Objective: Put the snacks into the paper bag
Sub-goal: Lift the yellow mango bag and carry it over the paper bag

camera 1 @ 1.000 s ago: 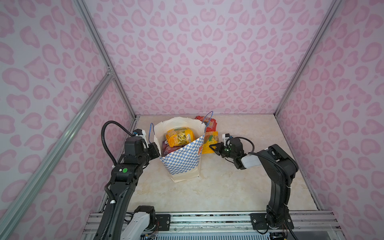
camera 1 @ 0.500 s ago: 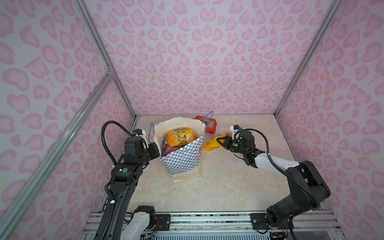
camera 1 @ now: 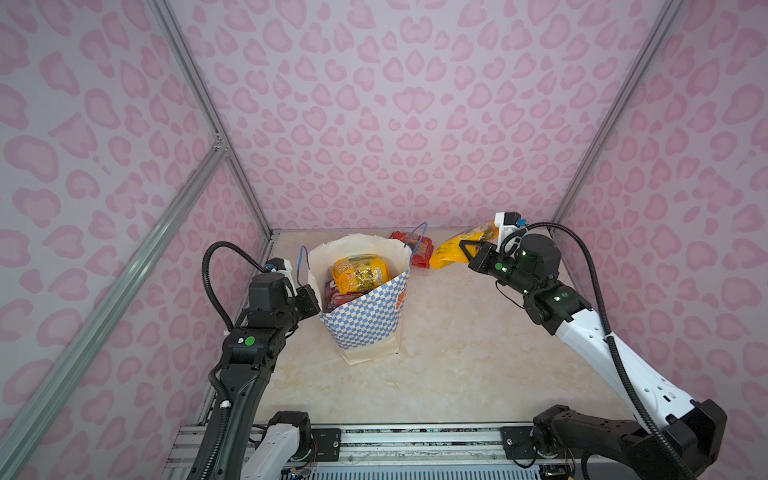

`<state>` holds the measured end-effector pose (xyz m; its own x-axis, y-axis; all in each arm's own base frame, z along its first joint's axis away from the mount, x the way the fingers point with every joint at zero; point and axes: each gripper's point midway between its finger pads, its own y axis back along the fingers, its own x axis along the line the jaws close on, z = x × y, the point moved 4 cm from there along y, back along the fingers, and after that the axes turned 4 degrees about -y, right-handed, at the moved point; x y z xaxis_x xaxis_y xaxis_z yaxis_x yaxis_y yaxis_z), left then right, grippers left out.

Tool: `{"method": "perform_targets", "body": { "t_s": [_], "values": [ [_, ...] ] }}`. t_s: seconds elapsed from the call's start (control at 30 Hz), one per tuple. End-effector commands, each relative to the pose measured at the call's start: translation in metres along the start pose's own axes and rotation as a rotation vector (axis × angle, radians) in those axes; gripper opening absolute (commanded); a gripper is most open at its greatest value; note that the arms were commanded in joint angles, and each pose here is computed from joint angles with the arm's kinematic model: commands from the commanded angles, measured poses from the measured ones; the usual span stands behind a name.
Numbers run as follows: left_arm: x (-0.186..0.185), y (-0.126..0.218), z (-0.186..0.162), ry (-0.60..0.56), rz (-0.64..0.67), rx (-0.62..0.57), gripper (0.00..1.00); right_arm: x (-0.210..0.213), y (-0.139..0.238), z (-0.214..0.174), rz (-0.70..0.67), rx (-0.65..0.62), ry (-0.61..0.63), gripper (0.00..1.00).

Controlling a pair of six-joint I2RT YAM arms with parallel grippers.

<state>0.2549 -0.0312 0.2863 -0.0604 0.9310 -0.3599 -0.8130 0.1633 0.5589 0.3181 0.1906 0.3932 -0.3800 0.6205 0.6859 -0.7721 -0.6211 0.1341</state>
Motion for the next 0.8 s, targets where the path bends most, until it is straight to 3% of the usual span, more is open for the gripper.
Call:
{"method": "perform_targets", "body": {
  "t_s": [0.0,0.2,0.4,0.57,0.77],
  "values": [
    [-0.006,0.001,0.007,-0.004,-0.037,-0.036,0.08,0.041,0.002,0.015,0.069,-0.034,0.136,0.00],
    [-0.006,0.001,0.007,-0.007,-0.036,-0.036,0.08,0.138,-0.016,0.018,0.266,0.006,0.265,0.00],
    [-0.005,0.001,0.006,-0.007,-0.036,-0.033,0.08,0.206,-0.039,-0.003,0.434,0.081,0.316,0.00],
    [-0.006,0.001,0.006,-0.007,-0.039,-0.030,0.08,0.222,-0.071,-0.039,0.497,0.184,0.279,0.00],
    [-0.006,0.003,0.006,-0.007,-0.041,-0.035,0.08,0.192,-0.117,-0.086,0.448,0.318,0.201,0.00]
  ]
}}
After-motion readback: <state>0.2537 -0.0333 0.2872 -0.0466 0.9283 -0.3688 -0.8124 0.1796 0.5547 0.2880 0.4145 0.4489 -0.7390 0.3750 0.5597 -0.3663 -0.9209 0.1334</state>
